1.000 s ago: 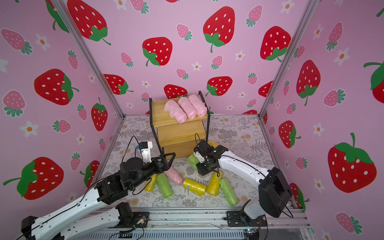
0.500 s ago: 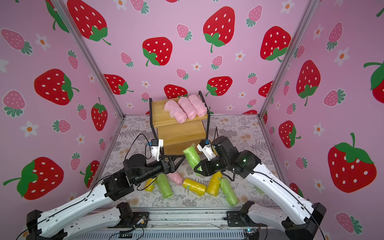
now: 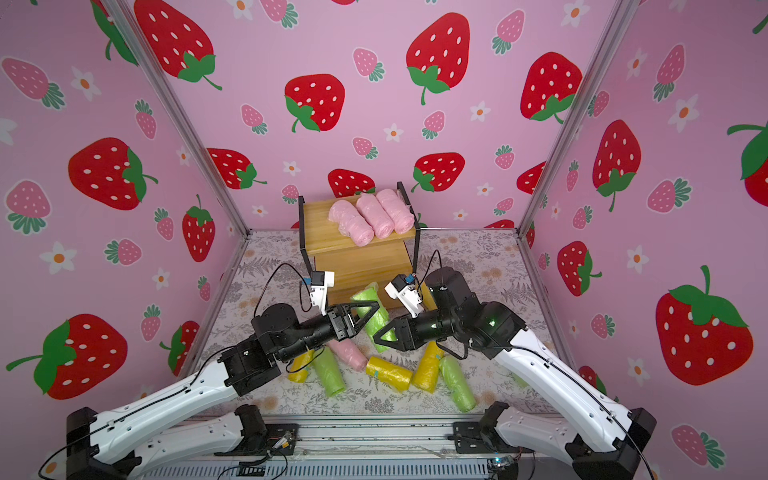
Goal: Sort the rolls of trash bags by color and place them on the shelf
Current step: Pick up the roll of trash bags from the center of the board.
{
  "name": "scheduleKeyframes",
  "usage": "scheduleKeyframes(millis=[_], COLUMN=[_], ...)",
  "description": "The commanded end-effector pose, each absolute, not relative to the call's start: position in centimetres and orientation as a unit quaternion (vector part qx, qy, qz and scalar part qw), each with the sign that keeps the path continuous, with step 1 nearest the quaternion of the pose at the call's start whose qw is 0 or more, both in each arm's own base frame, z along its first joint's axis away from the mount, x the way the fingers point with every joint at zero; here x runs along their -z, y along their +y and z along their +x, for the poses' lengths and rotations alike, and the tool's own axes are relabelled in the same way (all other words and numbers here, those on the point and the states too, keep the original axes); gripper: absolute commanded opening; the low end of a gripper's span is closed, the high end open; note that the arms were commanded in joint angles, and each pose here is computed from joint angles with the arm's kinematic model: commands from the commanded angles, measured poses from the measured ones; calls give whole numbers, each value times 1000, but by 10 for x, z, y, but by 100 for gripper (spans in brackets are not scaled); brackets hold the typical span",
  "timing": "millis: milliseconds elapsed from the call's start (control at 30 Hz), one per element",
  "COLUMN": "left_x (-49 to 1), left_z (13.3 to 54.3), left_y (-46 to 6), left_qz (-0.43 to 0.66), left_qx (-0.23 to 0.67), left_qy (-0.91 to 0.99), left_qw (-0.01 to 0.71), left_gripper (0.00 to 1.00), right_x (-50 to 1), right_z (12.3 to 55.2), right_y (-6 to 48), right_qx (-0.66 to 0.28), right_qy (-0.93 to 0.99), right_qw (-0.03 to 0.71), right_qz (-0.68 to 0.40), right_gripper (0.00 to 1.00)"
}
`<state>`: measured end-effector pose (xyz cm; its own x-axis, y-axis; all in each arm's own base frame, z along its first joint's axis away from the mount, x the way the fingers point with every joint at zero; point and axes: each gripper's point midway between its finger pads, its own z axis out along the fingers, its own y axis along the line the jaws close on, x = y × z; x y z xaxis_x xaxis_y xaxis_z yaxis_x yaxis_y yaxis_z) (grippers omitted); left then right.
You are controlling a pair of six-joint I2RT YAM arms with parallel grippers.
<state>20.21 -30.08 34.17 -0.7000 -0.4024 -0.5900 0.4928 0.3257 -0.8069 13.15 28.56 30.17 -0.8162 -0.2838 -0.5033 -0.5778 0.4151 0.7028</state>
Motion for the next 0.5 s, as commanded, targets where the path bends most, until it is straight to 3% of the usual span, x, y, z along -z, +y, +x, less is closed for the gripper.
scheduleKeyframes(millis=[0, 67, 200, 233, 267, 333, 367, 433, 467], left_x=[-363, -365, -363, -364, -363, -364, -363, -362, -361], left_z=[199, 199, 201, 201, 201, 203, 205, 210, 213], left_y=[-302, -303, -306, -306, -307, -306, -303, -297, -291], left_qz=[35, 35, 32, 30, 27, 19, 10, -17, -38], left_qx=[609, 615, 617, 619, 619, 622, 622, 623, 623], left_qy=[686, 681, 682, 682, 682, 678, 678, 674, 669], left_qw=[397, 396, 391, 390, 389, 390, 392, 397, 402], left_gripper=[54, 39, 0, 0, 0, 0, 0, 0, 0], right_x=[-336, -337, -334, -334, -334, -336, -338, -340, -340], right_z=[126, 126, 129, 130, 131, 132, 134, 137, 140], right_y=[288, 287, 287, 287, 287, 286, 284, 279, 276], right_qx=[-507, -506, -501, -500, -499, -499, -497, -489, -484], right_qy=[795, 795, 802, 803, 804, 805, 807, 812, 814], right_qw=[185, 187, 185, 186, 188, 192, 199, 213, 224], right_qz=[-278, -277, -269, -266, -263, -257, -251, -237, -229], right_gripper=[0, 0, 0, 1, 17, 59, 69, 78, 94])
